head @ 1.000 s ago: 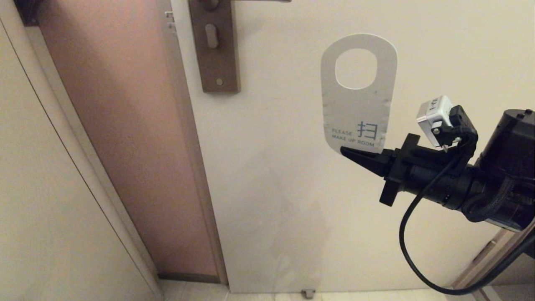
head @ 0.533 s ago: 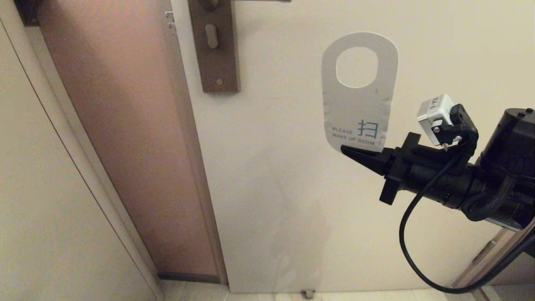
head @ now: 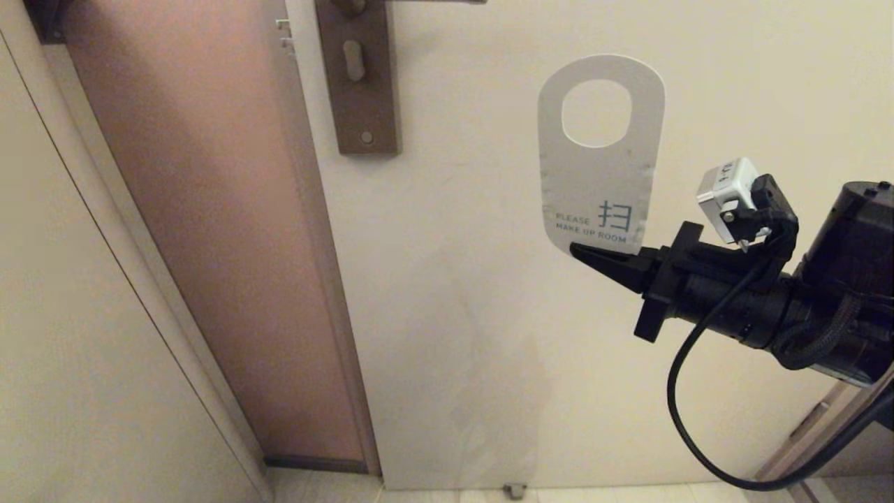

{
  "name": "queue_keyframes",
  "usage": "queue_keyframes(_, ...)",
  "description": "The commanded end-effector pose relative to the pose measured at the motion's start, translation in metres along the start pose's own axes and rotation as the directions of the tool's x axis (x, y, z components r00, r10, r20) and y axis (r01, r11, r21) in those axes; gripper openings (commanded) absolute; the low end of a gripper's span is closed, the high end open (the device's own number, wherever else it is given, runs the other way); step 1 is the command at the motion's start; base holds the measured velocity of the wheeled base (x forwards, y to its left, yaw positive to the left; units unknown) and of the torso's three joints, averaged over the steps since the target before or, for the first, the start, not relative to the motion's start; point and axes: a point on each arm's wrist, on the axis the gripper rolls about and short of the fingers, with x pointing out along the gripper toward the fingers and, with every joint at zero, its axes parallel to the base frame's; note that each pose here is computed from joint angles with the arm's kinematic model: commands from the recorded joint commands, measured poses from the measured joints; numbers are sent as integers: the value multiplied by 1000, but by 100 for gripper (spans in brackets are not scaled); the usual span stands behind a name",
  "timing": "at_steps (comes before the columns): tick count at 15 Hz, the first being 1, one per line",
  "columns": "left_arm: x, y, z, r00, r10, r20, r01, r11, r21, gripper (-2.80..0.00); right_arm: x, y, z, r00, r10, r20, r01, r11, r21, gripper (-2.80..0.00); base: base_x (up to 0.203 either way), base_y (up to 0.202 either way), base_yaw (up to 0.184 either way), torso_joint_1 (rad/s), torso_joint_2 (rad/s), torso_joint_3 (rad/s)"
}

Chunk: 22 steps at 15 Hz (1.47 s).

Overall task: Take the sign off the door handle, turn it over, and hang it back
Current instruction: Hang the sign back with the other side facing out

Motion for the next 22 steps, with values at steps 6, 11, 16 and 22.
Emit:
queue_keyframes(6, 0, 0, 0, 1000, -19, -1, 19, 1000, 2, -280, 1, 0, -1, 1000, 2, -2, -2, 1000, 0, -280, 0, 0, 0, 0, 0, 0)
queue_keyframes(11, 0, -1, 0, 999, -33, -2, 33, 999, 2, -280, 1, 0, -2, 1000, 2, -4, -2, 1000, 1, -280, 0, 0, 0, 0, 0, 0)
queue_keyframes(16, 0, -1, 0, 1000, -29, 0, 29, 1000, -8, -280, 3, 0, -4, 1000, 4, -11, -4, 1000, 4, -280, 0, 0, 0, 0, 0, 0)
queue_keyframes(22, 0, 0, 0, 1000, -21, -1, 21, 1000, -13, -280, 3, 0, -5, 1000, 4, -14, -4, 1000, 4, -280, 0, 0, 0, 0, 0, 0)
